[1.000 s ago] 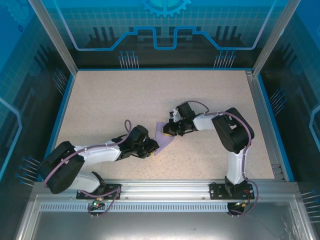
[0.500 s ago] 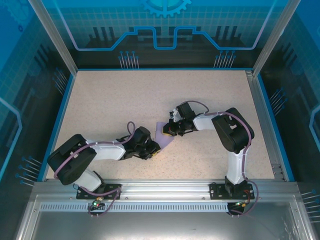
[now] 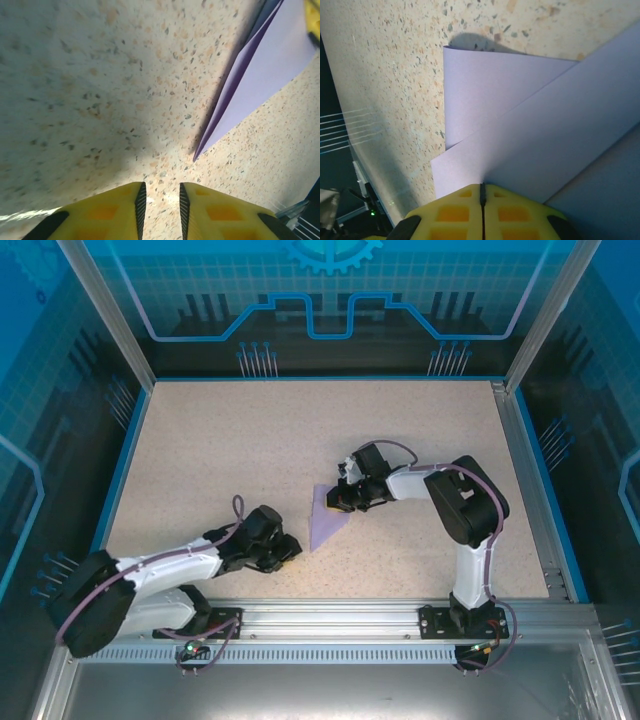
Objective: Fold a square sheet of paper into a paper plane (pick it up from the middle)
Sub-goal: Fourth fold the wing at the center of the table.
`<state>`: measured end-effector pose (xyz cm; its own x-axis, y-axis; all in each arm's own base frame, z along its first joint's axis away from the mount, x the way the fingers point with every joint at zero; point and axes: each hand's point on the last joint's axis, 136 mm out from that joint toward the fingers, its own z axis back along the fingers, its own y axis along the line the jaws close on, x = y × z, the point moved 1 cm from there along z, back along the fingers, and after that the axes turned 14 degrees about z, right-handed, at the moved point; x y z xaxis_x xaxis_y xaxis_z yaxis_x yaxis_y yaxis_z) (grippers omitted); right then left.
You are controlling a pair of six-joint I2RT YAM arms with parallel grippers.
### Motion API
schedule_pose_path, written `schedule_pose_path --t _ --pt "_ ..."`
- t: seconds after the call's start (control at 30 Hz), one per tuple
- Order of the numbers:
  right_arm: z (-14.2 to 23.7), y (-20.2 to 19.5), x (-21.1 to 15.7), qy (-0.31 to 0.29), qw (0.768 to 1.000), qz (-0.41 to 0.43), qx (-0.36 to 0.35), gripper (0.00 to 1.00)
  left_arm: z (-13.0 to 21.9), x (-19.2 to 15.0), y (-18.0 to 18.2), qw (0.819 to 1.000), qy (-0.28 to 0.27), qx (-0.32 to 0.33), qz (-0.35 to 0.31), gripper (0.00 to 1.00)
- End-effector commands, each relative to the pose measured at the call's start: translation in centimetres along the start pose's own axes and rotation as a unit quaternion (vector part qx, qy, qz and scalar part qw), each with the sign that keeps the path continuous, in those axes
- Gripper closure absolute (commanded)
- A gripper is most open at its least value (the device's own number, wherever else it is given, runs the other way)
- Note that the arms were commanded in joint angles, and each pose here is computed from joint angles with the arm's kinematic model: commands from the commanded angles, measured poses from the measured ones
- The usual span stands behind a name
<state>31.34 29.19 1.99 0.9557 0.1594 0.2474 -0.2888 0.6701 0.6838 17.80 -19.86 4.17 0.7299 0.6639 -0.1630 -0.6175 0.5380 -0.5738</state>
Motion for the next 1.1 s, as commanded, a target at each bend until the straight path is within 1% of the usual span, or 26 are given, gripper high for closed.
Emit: schedule_pose_path --t 0.0,0.1,0.17,0.23,0.3,0.37,0.4,0.43,0.53,0.73,1.07 --pt "1.5 -0.4 -1.5 0.025 0.998 0.024 -0.049 0.91 1.5 1.8 0.2 0.999 -0.039 0.018 -0.008 0.66" --pt "3.7 1.5 -0.5 0.0 0.998 0.047 -0.052 0.86 2.2 2.4 -2.0 0.999 -0.044 -0.018 -0.025 0.59" --pt "5.2 1.6 -0.5 -0.011 0.996 0.048 -0.072 0.83 2.5 2.6 -4.0 0.997 -0.045 -0.04 -0.045 0.53" --pt "6.4 0.8 -0.8 -0.024 0.994 0.033 -0.099 0.79 2.7 2.6 -5.9 0.995 -0.042 -0.049 -0.071 0.49" --pt "7.4 -0.4 -1.4 -0.036 0.993 0.0 -0.113 0.76 2.6 2.7 -7.3 0.994 -0.038 -0.04 -0.096 0.47" --pt "7.8 -1.9 -2.6 -0.046 0.992 -0.046 -0.112 0.71 2.1 3.0 -8.6 0.992 -0.038 -0.023 -0.116 0.47" --pt "7.8 -2.4 -3.1 -0.048 0.991 -0.063 -0.107 0.71 1.8 3.1 -9.0 0.992 -0.039 -0.019 -0.122 0.46" --pt "7.7 -2.5 -3.4 -0.051 0.992 -0.071 -0.094 0.71 1.4 3.2 -9.4 0.991 -0.038 -0.016 -0.128 0.45" --pt "7.1 -2.7 -4.3 -0.043 0.992 -0.087 -0.084 0.69 0.3 3.5 -10.5 0.989 -0.03 -0.006 -0.142 0.44" --pt "5.9 -2.1 -4.6 -0.033 0.993 -0.088 -0.075 0.67 -1.4 4.4 -10.9 0.986 -0.032 0.041 -0.155 0.44" --pt "4.6 -1.6 -4.0 -0.022 0.994 -0.085 -0.064 0.67 -4.1 4.9 -10.4 0.985 -0.016 0.081 -0.152 0.46"
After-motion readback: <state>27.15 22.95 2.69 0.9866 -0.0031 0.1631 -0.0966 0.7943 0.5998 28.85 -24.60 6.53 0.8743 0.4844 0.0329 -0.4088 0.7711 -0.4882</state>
